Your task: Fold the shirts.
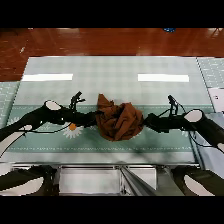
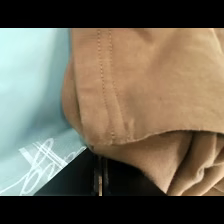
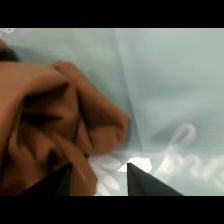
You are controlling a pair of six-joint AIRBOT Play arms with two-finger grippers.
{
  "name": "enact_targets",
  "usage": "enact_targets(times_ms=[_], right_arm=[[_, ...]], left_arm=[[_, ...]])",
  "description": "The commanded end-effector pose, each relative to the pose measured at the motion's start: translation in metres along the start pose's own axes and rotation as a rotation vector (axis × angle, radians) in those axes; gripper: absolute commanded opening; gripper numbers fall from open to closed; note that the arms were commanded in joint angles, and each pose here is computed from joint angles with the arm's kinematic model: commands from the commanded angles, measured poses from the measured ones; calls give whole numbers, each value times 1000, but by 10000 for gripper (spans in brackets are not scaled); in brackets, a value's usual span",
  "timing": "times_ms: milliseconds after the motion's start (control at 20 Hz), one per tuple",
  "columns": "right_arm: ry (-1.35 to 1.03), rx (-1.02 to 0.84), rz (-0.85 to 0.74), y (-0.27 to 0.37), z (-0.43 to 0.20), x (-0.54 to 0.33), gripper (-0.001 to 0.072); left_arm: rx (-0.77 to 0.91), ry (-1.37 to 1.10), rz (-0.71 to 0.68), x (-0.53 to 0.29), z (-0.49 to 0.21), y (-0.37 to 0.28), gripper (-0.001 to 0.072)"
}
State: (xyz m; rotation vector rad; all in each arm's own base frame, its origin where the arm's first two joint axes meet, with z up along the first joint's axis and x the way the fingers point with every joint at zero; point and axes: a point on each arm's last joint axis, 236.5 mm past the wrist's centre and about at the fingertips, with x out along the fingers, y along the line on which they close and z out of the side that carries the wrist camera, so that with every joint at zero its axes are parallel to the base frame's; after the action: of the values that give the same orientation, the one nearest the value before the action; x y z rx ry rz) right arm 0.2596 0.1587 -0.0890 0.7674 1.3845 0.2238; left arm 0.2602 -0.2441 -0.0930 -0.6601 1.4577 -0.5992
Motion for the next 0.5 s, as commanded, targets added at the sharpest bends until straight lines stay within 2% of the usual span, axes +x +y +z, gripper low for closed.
enact_targets(times_ms=[0, 150, 200, 250, 300, 450], right_arm=[[10, 66, 70, 7, 8, 22, 407], [-12, 82, 115, 19, 27, 31, 393], [-11, 64, 119, 23, 34, 34, 283], [-5, 29, 127, 28, 37, 36, 132], [-2, -39, 142, 37, 41, 34, 28], [-36, -220, 164, 75, 68, 0, 27]], left_arm=[[2, 2, 0, 0, 0, 0, 16], [2, 1, 0, 0, 0, 0, 17], [2, 0, 0, 0, 0, 0, 16], [2, -3, -1, -1, 2, 0, 17], [4, -14, -4, -4, 7, -1, 16], [19, -93, -70, -43, 46, -21, 16]])
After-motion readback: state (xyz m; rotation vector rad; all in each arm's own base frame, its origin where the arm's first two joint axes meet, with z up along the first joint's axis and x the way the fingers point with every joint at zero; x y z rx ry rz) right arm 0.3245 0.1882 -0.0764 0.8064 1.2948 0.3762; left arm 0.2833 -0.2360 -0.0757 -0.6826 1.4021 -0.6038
